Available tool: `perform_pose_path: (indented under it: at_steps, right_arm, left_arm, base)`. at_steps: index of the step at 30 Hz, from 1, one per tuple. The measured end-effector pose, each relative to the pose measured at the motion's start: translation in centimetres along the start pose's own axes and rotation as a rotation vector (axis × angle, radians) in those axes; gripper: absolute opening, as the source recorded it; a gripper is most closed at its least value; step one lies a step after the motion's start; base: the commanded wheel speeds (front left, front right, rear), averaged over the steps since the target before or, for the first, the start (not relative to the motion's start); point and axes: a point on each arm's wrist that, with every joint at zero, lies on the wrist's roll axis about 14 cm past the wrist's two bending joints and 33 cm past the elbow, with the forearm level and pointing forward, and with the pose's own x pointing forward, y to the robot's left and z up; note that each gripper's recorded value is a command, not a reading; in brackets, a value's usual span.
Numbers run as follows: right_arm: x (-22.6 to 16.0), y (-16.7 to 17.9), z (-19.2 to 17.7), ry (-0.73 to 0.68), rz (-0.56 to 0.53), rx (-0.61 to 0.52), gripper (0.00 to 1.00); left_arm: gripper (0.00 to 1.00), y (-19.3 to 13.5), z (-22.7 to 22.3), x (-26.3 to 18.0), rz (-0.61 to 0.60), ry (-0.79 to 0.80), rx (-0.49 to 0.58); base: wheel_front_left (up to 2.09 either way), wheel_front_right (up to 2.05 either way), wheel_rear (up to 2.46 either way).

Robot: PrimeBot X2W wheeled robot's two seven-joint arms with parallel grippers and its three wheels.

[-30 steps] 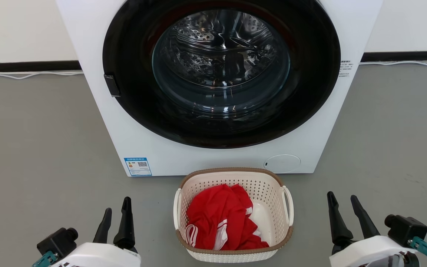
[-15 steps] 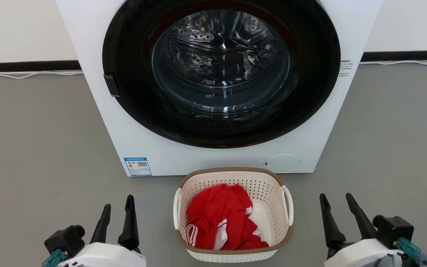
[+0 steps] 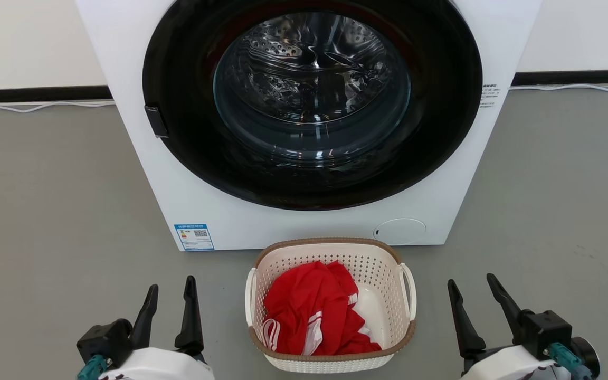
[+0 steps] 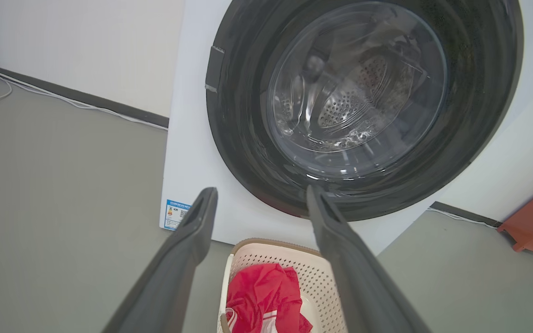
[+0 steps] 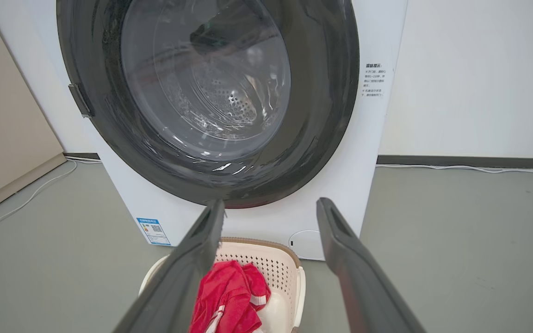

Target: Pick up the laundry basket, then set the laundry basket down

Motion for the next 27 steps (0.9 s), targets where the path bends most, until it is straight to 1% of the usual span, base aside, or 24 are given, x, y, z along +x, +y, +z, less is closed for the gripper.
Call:
perform_pose_path:
  at_steps: [10,27]
  right_arm:
    - [-0.12,0.2,0.0,-0.007,0.022,-0.111,1.0]
    - [-0.17,-0.12,-0.3,0.002,0.012,-0.102,1.0]
  left_arm:
    - [1.0,-0.38,-0.06,-0.33,-0.019,-0.019,0.093]
    - [1.0,-0.46,-0.36,-0.2,-0.022,-0.009,0.094]
  base:
    - [0.0,0.0,0.0]
    - [0.0,0.0,0.0]
